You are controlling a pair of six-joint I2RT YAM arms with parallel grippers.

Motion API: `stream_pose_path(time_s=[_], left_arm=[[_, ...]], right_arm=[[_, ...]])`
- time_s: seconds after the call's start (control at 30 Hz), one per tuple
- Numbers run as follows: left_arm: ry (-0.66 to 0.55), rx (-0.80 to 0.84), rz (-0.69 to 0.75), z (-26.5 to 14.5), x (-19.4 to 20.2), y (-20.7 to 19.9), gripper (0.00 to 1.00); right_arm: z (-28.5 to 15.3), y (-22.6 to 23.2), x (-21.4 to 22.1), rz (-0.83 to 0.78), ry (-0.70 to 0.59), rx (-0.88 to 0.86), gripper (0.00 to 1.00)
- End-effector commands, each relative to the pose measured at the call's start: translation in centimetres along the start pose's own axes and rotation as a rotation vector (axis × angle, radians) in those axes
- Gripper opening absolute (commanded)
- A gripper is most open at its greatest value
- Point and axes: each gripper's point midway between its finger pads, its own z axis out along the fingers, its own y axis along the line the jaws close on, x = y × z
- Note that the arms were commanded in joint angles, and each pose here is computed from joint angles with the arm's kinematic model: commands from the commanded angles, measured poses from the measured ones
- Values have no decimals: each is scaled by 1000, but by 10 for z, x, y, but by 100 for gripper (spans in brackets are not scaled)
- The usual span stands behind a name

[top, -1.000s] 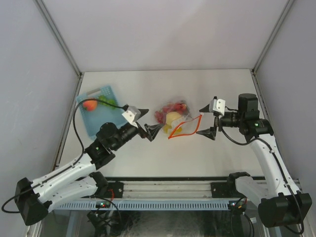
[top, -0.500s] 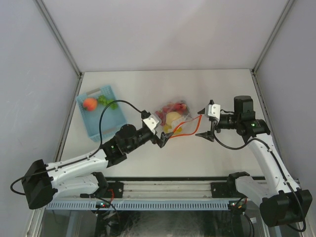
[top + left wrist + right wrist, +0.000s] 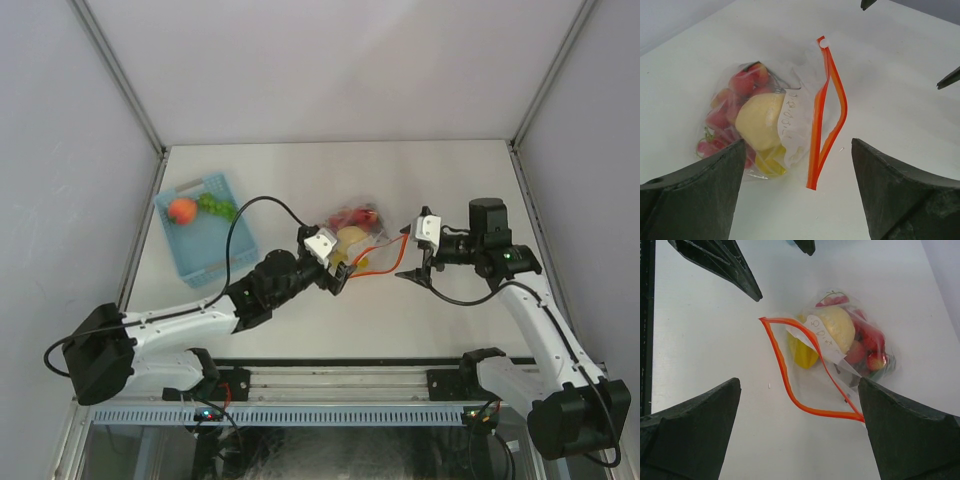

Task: Open the zip-top bag and remove the fake food
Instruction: Pick up the fake fruit from the zipper food storage bag.

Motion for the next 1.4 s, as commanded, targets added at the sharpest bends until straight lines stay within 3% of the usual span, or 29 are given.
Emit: stream_pose_path(time_s=[0.0, 0.3, 0.5, 0.7, 0.83, 0.87, 1.07, 1.37], left_arm=[[-97, -3, -55, 11, -40, -3, 87], [-21, 45, -69, 37, -19, -17, 83], [63, 2, -53, 56, 4, -13, 72], [114, -2, -43, 63, 20, -13, 46], [101, -2, -75, 60, 14, -7, 6], [93, 2, -89, 58, 11, -6, 1], [49, 59, -153, 49, -2, -10, 0], [30, 140, -209, 41, -1, -20, 0]], right_arm=[[3, -9, -1, -72, 5, 25, 100], [12, -6, 7, -109, 8, 15, 95], [18, -1, 13, -147, -2, 4, 81], [28, 6, 25, -260, 3, -26, 52], [37, 11, 30, -363, -2, -52, 31], [40, 11, 31, -392, -4, -56, 28], [60, 5, 42, -542, -4, -42, 13], [91, -9, 56, -658, 7, -21, 10]])
